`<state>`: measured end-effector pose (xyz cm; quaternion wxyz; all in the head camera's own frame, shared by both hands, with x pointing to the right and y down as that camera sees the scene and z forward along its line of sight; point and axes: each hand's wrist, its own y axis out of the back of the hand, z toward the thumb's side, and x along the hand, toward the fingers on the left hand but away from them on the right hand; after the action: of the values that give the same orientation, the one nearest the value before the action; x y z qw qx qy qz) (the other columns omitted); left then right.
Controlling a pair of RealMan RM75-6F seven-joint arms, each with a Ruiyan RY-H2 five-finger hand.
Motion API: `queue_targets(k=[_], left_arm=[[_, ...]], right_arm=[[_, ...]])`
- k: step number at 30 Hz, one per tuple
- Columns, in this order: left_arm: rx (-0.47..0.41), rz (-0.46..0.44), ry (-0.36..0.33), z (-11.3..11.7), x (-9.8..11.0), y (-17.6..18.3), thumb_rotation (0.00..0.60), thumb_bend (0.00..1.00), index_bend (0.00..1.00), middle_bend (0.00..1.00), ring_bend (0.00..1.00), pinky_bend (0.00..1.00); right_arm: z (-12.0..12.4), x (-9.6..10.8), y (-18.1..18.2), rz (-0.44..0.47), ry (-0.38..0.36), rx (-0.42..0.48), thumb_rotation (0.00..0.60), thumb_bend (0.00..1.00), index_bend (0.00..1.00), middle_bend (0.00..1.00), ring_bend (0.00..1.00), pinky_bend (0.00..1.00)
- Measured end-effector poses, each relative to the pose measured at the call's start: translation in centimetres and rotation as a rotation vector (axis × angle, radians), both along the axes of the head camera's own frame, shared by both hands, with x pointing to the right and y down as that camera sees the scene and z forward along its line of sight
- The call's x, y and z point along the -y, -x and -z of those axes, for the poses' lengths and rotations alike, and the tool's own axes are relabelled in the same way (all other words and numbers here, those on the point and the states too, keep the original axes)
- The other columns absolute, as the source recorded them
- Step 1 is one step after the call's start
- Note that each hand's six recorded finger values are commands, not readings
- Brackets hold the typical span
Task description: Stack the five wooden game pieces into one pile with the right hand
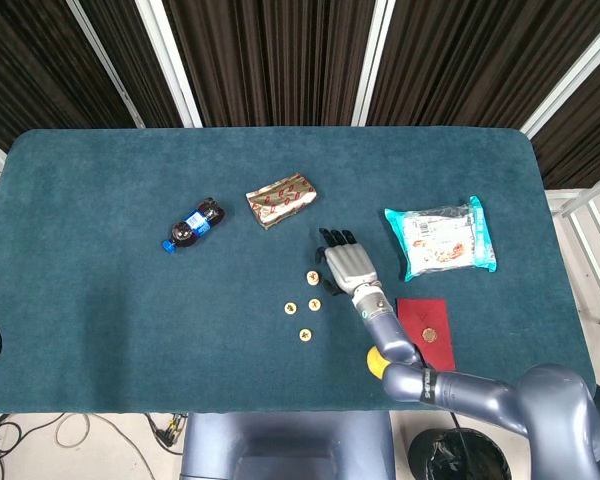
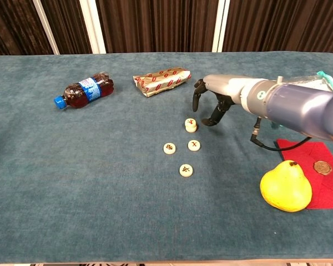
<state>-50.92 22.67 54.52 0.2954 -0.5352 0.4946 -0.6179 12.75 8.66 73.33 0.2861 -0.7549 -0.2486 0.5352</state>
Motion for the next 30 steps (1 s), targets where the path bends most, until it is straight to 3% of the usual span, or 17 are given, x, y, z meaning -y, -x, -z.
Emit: queue_targets(k=[8,30], left_arm=[[0.002,0.001,-0.001,0.0,0.0,0.0,0.600,0.59,0.10,0.00,0.00,0.00],[0.003,0.006,-0.008,0.1,0.1,0.2,0.600,0.59,0.10,0.00,0.00,0.00]], right_arm=[[0.0,-1.4,0.5,0.024,0.012,0.019,0.600,0.44,0.33,0.00,0.00,0.00],[-1.4,-1.4,1.2,0.016,0.020,0.008,0.600,0.44,0.33,0.00,0.00,0.00]])
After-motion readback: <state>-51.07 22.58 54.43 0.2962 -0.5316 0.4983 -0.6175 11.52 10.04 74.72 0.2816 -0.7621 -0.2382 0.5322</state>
